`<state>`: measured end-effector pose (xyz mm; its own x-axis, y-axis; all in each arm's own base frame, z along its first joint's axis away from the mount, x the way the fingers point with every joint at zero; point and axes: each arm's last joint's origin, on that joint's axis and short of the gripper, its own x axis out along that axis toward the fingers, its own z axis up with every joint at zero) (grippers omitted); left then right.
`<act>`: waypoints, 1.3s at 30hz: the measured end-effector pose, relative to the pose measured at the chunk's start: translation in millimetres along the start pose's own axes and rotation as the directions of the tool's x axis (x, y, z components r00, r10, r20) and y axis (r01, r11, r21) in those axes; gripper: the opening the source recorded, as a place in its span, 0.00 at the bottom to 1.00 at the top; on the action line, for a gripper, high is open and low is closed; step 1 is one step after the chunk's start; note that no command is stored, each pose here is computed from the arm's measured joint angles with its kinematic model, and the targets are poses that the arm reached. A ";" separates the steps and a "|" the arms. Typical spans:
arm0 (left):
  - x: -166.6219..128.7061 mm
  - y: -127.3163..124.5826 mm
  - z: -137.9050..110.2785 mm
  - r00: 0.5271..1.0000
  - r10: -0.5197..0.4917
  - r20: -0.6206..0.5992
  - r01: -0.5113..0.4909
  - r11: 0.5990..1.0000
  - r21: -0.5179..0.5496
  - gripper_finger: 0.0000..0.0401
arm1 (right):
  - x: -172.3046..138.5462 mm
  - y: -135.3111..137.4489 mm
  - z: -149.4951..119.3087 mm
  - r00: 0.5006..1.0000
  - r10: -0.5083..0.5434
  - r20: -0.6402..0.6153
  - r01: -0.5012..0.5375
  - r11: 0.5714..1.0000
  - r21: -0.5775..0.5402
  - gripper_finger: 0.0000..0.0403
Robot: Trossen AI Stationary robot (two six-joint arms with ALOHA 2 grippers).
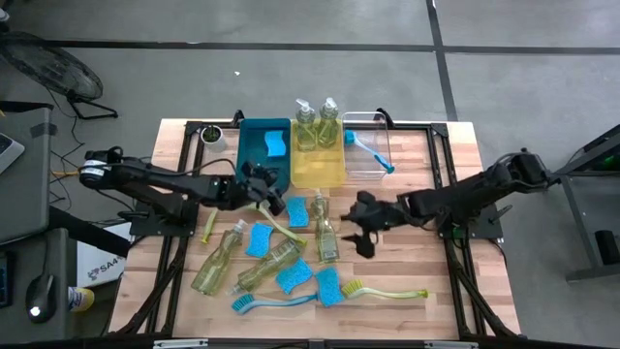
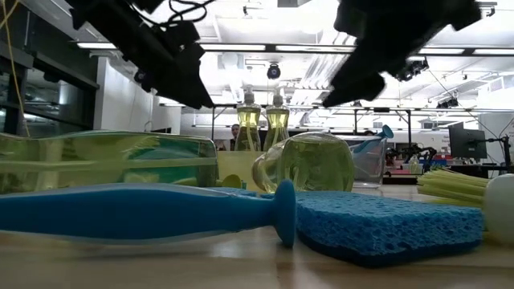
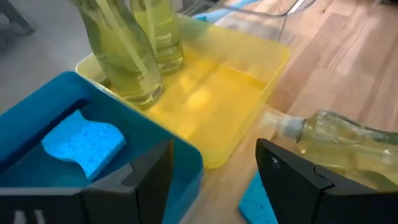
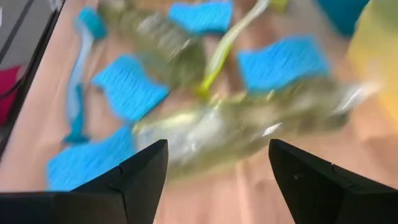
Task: Pick & Place Kitchen Sink Supplies
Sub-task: Put the green toilet brush into the transparent bin
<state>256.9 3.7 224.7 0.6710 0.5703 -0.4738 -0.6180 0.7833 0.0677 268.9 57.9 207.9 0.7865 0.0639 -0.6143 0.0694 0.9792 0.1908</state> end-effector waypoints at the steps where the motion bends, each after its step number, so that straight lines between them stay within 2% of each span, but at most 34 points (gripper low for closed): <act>1: -1.7 -2.0 -0.8 1.000 0.003 0.004 -0.004 1.000 0.007 0.56 | -0.6 4.2 -3.8 1.000 0.007 -0.026 -0.007 1.000 0.008 0.68; 7: -8.4 -6.1 -9.3 0.999 0.050 -0.021 -0.049 0.998 0.039 0.56 | -7.4 31.4 -27.8 0.983 0.062 -0.175 -0.056 0.998 0.040 0.68; 13: -14.6 -6.9 -16.4 0.995 0.092 -0.046 -0.089 0.995 0.046 0.56 | -16.9 57.6 -46.8 0.953 0.139 -0.270 -0.127 0.990 0.062 0.68; 18: -21.6 -5.0 -17.5 0.992 0.118 -0.041 -0.115 0.992 0.053 0.56 | -24.6 75.7 -57.5 0.938 0.185 -0.293 -0.168 0.982 0.085 0.68; 23: -32.1 2.6 -14.8 0.991 0.131 -0.009 -0.131 0.990 0.048 0.56 | -28.3 86.0 -65.1 0.942 0.173 -0.288 -0.153 0.984 0.089 0.68; 27: -40.3 11.6 -21.5 0.996 0.076 0.047 -0.077 0.997 0.025 0.56 | -18.9 91.4 -75.9 0.929 0.163 -0.331 -0.139 0.986 0.096 0.68; 33: -54.4 26.0 -33.7 0.981 -0.114 0.155 0.115 0.993 0.005 0.56 | 0.1 94.3 -89.6 0.897 0.175 -0.405 -0.142 0.984 0.110 0.68; 35: -59.4 30.1 -38.4 0.956 -0.222 0.190 0.219 0.975 0.042 0.56 | 2.8 95.9 -89.4 0.893 0.173 -0.415 -0.139 0.984 0.111 0.68; 39: -68.5 35.5 -44.4 0.866 -0.407 0.290 0.398 0.913 0.094 0.56 | 4.5 103.6 -81.8 0.891 0.183 -0.416 -0.151 0.982 0.109 0.68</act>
<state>170.8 -18.6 220.6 0.9517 0.2465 -0.1831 -0.2584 0.9650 -0.0438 229.5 175.4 162.3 0.4581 0.3163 -0.8307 0.0166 0.9313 0.3638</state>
